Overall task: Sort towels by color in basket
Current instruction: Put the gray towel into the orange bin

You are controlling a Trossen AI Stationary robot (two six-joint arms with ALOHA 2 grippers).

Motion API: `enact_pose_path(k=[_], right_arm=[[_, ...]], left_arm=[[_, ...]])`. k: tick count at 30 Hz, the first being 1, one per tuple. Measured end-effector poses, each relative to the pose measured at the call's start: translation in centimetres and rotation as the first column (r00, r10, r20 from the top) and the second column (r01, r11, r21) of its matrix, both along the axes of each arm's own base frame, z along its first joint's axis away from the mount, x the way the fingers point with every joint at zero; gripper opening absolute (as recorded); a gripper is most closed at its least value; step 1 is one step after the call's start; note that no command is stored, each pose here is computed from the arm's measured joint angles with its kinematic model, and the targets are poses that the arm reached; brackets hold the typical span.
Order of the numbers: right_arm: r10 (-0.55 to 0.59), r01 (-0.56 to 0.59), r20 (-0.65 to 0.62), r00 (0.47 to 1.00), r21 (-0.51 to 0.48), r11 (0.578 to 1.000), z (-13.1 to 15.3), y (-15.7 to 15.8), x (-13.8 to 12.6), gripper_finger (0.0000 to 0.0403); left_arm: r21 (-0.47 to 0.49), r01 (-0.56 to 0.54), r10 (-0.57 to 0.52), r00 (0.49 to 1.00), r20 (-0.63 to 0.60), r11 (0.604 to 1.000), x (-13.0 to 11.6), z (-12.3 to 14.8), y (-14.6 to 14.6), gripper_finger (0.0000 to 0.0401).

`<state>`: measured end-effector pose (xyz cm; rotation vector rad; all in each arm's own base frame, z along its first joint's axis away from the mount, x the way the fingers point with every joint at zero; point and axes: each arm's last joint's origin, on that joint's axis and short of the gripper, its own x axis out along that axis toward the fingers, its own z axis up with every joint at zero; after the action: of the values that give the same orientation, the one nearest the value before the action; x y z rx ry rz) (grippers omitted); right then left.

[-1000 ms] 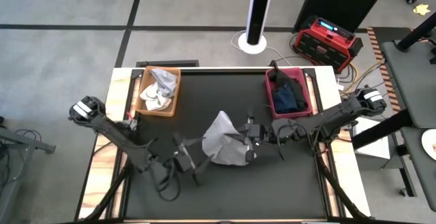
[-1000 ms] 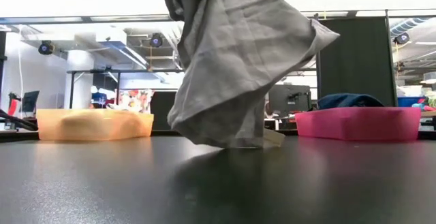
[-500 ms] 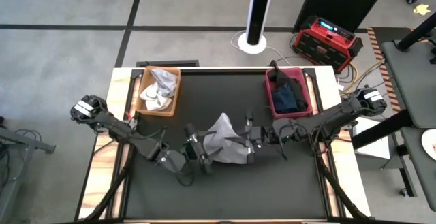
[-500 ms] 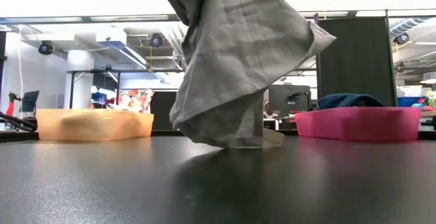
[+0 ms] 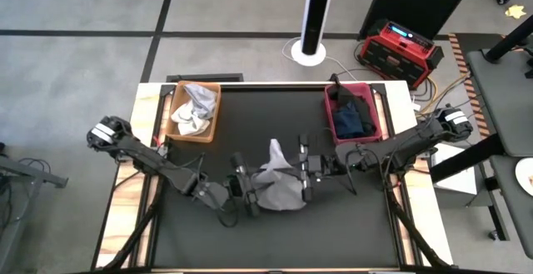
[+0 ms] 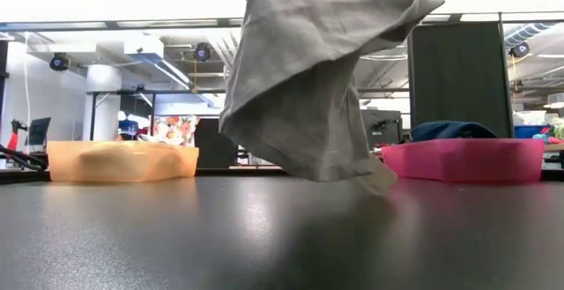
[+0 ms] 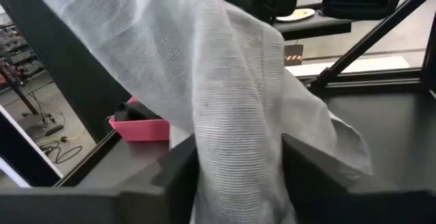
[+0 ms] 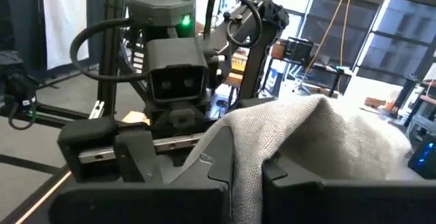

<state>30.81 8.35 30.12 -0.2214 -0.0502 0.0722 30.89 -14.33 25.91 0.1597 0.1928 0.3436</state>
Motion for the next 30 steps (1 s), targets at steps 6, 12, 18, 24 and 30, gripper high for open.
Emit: enact_pose_path(k=[6,12,18,24,30], right_arm=[[-0.004,0.004,0.010,1.000,0.007,1.000,0.1,0.0,0.0,0.0009],[-0.106,0.106,-0.001,0.994,-0.010,0.994,0.2,-0.4,-0.1,0.0009],[-0.170,0.171,-0.068,0.983,0.005,0.985,-0.3,-0.6,-0.4,0.0016],[-0.178,0.188,-0.182,0.967,0.035,0.982,-0.9,-0.9,-0.9,0.0087],[-0.209,0.257,-0.329,0.921,0.110,0.960,-1.5,-1.7,-2.0,0.0178]], left_arm=[[0.012,0.010,-0.010,1.000,-0.016,1.000,0.4,-0.7,-0.2,0.0043],[0.027,0.060,-0.059,0.998,-0.016,0.998,0.0,-0.6,-1.3,0.0006],[0.051,0.112,-0.113,0.993,0.026,0.992,-0.6,0.8,-3.0,0.0001],[0.071,0.108,-0.112,0.992,0.054,0.992,-0.6,1.9,-3.5,0.0001],[0.068,0.088,-0.093,0.992,0.082,0.994,-0.7,2.9,-3.6,0.0000]])
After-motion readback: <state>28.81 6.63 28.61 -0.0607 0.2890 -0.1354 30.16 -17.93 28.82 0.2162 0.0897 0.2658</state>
